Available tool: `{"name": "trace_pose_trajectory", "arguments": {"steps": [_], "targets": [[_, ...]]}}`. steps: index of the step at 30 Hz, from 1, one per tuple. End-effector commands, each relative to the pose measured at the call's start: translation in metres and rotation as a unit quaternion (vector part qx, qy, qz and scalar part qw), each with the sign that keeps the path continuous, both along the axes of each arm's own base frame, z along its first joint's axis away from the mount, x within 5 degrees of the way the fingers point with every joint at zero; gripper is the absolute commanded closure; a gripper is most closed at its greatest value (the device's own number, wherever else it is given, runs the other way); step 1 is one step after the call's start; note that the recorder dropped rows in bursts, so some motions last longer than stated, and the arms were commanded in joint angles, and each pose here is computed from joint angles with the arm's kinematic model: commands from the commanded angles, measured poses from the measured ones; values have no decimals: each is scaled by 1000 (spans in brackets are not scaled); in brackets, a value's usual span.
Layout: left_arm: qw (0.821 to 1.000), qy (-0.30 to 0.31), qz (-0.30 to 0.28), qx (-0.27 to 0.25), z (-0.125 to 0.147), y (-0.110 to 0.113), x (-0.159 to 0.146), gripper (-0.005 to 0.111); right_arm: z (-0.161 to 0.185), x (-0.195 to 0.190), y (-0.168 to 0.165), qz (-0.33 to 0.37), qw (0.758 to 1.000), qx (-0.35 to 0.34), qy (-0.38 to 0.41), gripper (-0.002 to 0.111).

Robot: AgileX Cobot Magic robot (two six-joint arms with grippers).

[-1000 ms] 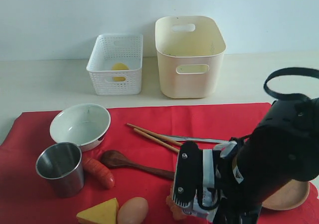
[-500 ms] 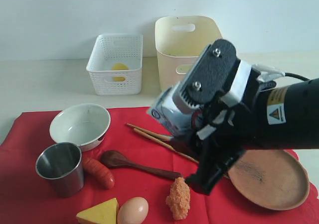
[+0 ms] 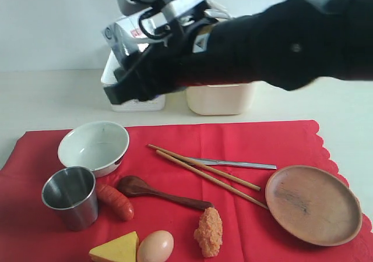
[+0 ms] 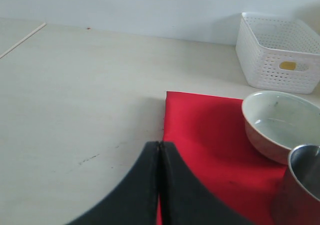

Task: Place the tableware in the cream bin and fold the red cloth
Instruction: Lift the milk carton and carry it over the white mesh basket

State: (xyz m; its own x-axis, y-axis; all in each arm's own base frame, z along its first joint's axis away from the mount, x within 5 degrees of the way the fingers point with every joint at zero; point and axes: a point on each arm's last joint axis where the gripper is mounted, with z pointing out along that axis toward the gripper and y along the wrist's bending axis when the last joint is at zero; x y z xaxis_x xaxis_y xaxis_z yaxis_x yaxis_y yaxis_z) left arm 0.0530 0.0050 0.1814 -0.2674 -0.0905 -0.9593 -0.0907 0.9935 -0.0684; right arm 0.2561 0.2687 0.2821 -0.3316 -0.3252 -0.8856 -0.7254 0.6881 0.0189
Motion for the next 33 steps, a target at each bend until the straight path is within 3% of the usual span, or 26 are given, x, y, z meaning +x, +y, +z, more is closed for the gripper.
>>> {"name": "trace_pose_trajectory", "arguments": {"steps": [1,5,9,15,19,24,33], "targets": [[1000,-6,1,0,0,0,0,106,2,37,34,-25,997,65,-24,108],[1000,-6,1,0,0,0,0,106,-19,81,78,-32,995,90,-36,108],[1000,-6,1,0,0,0,0,106,-46,122,101,-70,987,143,-32,108],[1000,-6,1,0,0,0,0,106,-86,173,85,-156,965,206,-43,108],[1000,-6,1,0,0,0,0,106,-106,184,77,-181,957,206,-94,108],[1000,-6,1,0,0,0,0,106,-123,189,77,-180,958,155,-159,107],[1000,-6,1,0,0,0,0,106,-140,189,77,-177,963,84,-186,63]]}}
